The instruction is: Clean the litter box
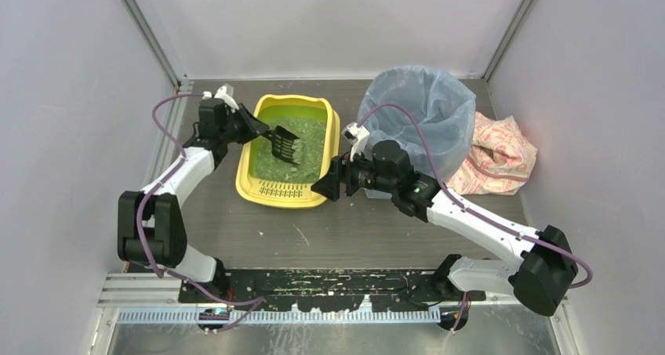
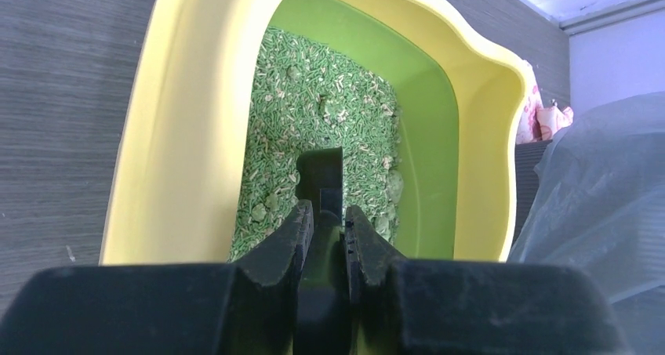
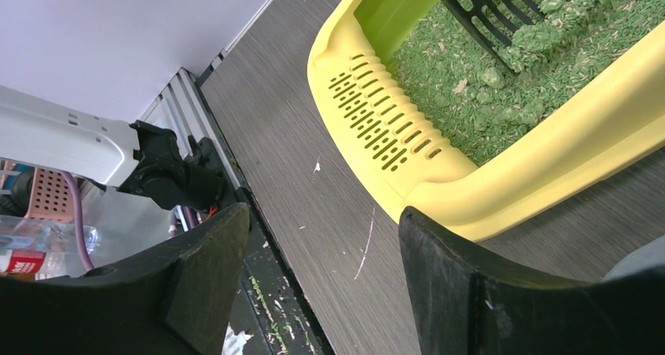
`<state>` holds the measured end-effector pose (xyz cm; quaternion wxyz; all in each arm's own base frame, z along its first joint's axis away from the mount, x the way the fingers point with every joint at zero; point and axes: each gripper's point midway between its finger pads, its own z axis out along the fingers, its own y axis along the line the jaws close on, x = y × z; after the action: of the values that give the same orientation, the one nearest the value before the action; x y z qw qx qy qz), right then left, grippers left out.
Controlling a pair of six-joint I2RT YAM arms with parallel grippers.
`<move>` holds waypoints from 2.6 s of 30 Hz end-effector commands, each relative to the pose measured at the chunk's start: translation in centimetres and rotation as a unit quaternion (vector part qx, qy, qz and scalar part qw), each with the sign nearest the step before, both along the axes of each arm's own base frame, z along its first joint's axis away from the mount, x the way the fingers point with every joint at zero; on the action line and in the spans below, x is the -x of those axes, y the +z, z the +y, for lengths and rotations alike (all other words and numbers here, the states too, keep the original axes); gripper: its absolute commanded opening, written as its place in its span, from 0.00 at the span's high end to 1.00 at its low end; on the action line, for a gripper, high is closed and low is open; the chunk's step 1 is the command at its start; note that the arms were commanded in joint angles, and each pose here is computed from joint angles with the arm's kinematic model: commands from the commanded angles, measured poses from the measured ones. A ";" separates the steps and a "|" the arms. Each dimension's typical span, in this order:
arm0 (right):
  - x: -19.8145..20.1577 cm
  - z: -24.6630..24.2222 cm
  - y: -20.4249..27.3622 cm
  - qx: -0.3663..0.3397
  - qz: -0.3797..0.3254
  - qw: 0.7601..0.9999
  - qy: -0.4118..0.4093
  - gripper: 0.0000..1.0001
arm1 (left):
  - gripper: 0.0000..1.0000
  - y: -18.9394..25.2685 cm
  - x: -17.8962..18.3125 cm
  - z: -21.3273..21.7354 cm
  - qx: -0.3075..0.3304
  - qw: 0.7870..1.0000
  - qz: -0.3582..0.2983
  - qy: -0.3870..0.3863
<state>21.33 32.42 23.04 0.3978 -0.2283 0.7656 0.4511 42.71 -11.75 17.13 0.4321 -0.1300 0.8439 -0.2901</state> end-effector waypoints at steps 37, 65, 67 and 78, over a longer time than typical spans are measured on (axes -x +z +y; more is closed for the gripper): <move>-16.1 7.0 22.2 -0.157 -0.103 0.978 0.092 0.27 | 1.00 5.9 -0.7 -0.3 0.052 0.994 -0.091 -0.022; -18.0 -9.9 20.8 -0.193 -0.013 0.974 -0.115 0.32 | 1.00 10.3 4.8 3.3 0.134 0.989 -0.053 0.019; -17.7 -10.0 20.8 -0.189 -0.013 0.975 -0.116 0.32 | 1.00 9.3 4.6 3.4 0.101 0.994 -0.048 0.013; -17.6 -10.2 23.0 -0.163 -0.038 0.978 -0.121 0.32 | 1.00 4.3 1.3 -0.7 0.019 0.999 -0.031 -0.032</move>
<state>39.81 22.42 42.93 0.4729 -0.0557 0.7109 0.5176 40.10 -9.52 20.18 0.4115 -0.1742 0.8258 -0.3440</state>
